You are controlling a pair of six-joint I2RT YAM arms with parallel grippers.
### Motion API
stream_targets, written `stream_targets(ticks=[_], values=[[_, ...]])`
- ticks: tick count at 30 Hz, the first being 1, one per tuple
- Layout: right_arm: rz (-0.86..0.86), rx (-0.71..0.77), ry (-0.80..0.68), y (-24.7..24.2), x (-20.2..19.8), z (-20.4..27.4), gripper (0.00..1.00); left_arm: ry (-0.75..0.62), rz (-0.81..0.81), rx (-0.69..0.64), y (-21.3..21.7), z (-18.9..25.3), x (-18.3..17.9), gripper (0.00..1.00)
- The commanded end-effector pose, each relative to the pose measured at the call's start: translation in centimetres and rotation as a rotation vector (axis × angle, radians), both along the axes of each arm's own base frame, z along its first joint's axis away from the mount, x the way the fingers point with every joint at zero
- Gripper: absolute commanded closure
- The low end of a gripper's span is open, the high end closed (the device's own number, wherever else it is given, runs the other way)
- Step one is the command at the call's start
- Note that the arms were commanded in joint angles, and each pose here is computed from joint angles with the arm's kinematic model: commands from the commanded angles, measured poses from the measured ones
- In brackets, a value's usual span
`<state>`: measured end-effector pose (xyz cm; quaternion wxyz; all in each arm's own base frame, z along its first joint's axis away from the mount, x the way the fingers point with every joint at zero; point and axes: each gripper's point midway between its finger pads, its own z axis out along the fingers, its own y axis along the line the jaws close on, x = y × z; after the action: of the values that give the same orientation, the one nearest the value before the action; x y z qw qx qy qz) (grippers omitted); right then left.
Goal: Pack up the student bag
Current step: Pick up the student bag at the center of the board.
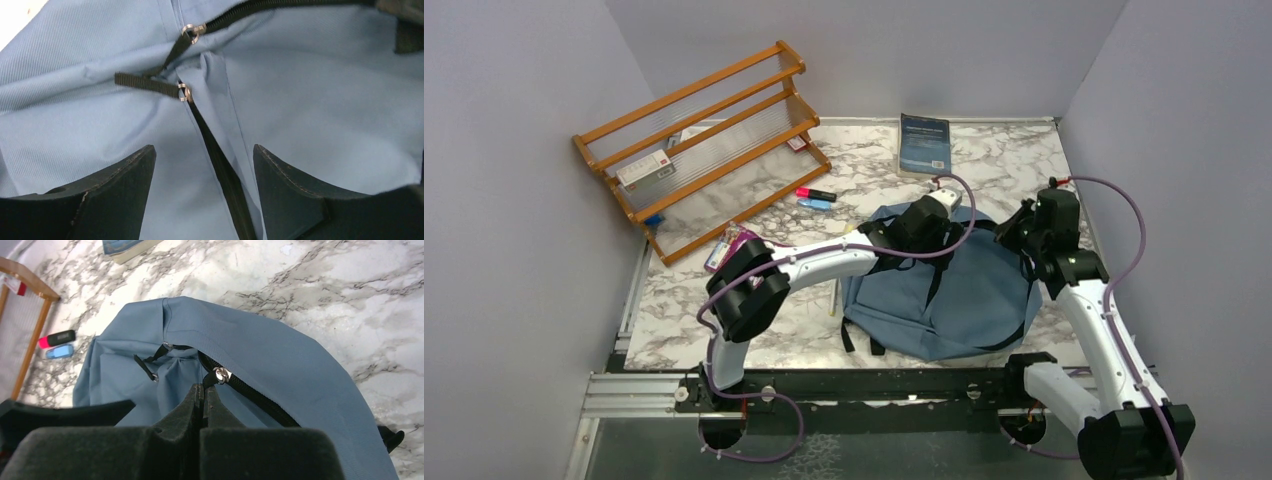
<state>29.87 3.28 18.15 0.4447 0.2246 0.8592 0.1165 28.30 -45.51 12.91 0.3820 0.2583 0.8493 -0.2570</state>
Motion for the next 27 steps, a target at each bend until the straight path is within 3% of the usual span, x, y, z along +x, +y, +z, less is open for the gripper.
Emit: stream_targets(ticks=[1,6,11,20,27], values=[[0.043,0.072,-0.01,1.3,-1.2,0.7,0.99,-0.019,0.033,-0.042,-1.7,1.1,1.3,0.29],[0.054,0.088,-0.014,1.6,-1.7,1.0,0.99,0.008,0.022,-0.024,-2.2,-0.5,1.2,0.35],[0.046,0.088,-0.028,1.5,-2.0,1.5,0.99,0.02,0.005,-0.008,-2.5,-1.5,1.2,0.5],[-0.07,0.01,-0.016,-1.0,-3.2,2.5,0.99,0.007,-0.026,-0.013,-2.7,-0.2,2.0,0.98],[-0.098,-0.024,-0.041,-1.9,-4.1,4.4,0.99,-0.055,-0.075,-0.092,-3.2,8.2,2.0,1.0]])
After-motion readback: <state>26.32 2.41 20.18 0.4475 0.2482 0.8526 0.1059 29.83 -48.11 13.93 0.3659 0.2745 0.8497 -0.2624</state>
